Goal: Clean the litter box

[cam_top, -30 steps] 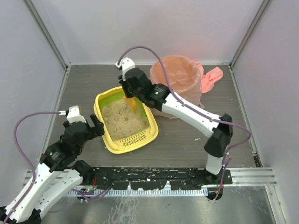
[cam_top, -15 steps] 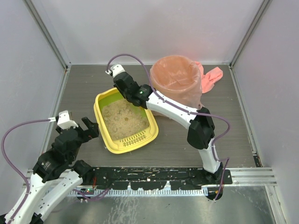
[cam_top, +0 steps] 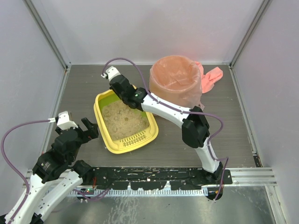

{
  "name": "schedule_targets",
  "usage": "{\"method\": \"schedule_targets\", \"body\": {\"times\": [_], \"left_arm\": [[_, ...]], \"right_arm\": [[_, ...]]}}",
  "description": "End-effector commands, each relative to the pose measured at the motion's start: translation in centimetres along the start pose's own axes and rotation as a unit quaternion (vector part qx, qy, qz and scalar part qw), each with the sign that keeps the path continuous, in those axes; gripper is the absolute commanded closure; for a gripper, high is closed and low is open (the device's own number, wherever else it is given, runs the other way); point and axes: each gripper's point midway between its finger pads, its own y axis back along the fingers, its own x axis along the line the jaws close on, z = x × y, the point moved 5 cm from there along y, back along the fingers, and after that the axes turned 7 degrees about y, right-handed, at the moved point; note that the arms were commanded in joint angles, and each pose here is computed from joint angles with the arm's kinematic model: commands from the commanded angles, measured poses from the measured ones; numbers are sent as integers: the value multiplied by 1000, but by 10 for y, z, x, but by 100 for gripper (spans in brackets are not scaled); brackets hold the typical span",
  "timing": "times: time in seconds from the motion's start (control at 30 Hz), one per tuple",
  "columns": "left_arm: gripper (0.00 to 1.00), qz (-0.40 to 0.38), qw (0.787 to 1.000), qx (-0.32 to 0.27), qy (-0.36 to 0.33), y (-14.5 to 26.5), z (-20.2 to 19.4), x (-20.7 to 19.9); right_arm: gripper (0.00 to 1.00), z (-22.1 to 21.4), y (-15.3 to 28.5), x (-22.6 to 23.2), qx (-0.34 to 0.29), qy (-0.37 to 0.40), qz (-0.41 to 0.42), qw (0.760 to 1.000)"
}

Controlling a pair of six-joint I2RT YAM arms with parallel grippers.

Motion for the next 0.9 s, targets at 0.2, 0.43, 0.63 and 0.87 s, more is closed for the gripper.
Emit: {"method": "schedule_targets", "body": {"times": [0.2,0.43,0.63,0.87], "left_arm": [[2,5,1000,-15,10,0,7,-1],[2,7,1000,-13,9,-1,5,-1],[2,7,1000,-11,8,-2,5,-2],[2,6,1000,-10,7,-2,5,-2]], "right_arm": [[99,20,-13,15,-31,0,45,998],[99,29,-7,30,-29,-17,113,993],[99,36,6,33,-31,-35,145,988],[99,41,16,33,-26,-56,159,985]]}}
